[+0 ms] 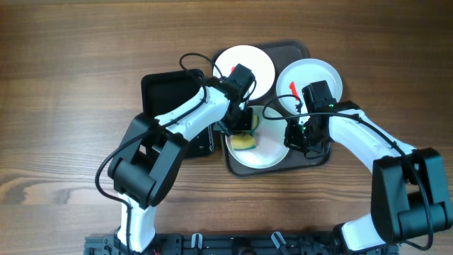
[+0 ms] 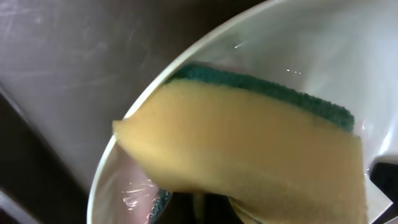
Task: Clean dirty plates on tray and stack at the side
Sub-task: 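Keep scrubbing the plate with the sponge in circles, left gripper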
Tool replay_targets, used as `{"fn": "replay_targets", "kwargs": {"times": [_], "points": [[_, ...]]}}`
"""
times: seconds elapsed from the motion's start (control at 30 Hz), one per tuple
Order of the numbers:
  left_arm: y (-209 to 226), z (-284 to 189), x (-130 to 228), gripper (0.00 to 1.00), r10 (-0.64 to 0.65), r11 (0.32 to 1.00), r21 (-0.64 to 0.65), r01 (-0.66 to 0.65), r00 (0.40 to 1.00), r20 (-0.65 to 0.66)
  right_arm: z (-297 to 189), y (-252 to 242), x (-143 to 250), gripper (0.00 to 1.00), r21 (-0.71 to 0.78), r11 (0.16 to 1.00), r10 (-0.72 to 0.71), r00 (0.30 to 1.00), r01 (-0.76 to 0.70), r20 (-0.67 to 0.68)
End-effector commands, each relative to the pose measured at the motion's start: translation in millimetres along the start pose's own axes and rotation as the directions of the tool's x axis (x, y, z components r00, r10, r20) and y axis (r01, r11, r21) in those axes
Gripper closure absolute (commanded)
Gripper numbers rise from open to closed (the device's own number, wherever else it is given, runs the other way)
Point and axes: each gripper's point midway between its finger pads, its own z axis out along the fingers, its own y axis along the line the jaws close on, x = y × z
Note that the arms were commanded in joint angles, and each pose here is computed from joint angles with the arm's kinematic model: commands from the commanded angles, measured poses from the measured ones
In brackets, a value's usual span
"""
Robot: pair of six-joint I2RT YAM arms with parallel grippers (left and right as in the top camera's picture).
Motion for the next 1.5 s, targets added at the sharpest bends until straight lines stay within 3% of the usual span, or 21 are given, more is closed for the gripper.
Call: {"fn": "replay_targets", "kwargs": {"times": [0.0, 0.2, 0.43, 0.6, 0.77, 0.93, 1.03, 1.13, 1.23, 1.33, 1.47], "points": [[-13.1, 34.7, 13.5, 0.96, -0.020, 0.998, 0.053, 0.023, 0.999, -0.049, -1.4, -8.0, 0.7, 0.96, 0.032, 0.999, -0.012, 1.000, 0.012, 0.006], [-80.0, 41.2, 30.8, 0.96, 0.060, 0.974, 0.223, -0.046, 0.997, -0.056, -1.4, -8.0, 1.0, 0.96, 0.032, 0.999, -0.012, 1.000, 0.012, 0.004], [-91.7, 51.5, 48.4, 0.96, 0.065, 0.977, 0.208, -0.045, 0.994, -0.087, -1.4, -7.7, 1.8, 0.96, 0.029, 1.000, -0.011, 1.000, 0.011, 0.001], [-40.9, 50.7, 28.4, 0.96, 0.020, 1.000, 0.025, -0.019, 0.999, -0.030, -1.4, -7.2, 2.2, 0.96, 0.026, 1.000, -0.011, 1.000, 0.011, -0.001], [51.3, 32.1, 11.3, 0.96, -0.014, 0.954, -0.299, 0.018, 1.000, 0.015, -1.4, -7.1, 1.9, 0.96, 0.026, 1.000, -0.011, 1.000, 0.011, 0.000], [90.7, 14.5, 5.1, 0.96, -0.057, 0.912, -0.405, 0.067, 0.998, 0.035, -1.4, -7.0, 1.9, 0.96, 0.026, 1.000, -0.011, 1.000, 0.011, 0.000], [83.9, 16.9, 6.6, 0.96, -0.068, 0.929, -0.362, 0.071, 0.997, 0.020, -1.4, -7.1, 1.9, 0.96, 0.026, 1.000, -0.011, 1.000, 0.011, 0.000], [31.8, 30.3, 15.1, 0.96, -0.055, 0.991, -0.124, 0.049, 0.997, -0.050, -1.4, -7.1, 1.8, 0.96, 0.026, 1.000, -0.012, 1.000, 0.012, 0.000], [-20.0, 35.3, 17.9, 0.96, -0.026, 0.996, 0.083, 0.031, 0.997, -0.071, -1.4, -7.1, 1.9, 0.96, 0.026, 1.000, -0.011, 1.000, 0.011, 0.000], [-54.3, 39.7, 22.0, 0.96, -0.022, 0.986, 0.164, 0.032, 0.998, -0.063, -1.4, -7.1, 1.9, 0.96, 0.026, 1.000, -0.011, 1.000, 0.011, 0.000], [-74.5, 52.8, 37.0, 0.96, 0.013, 0.985, 0.175, 0.001, 0.997, -0.079, -1.4, -7.2, 2.3, 0.96, 0.026, 1.000, -0.011, 1.000, 0.011, -0.002]]}}
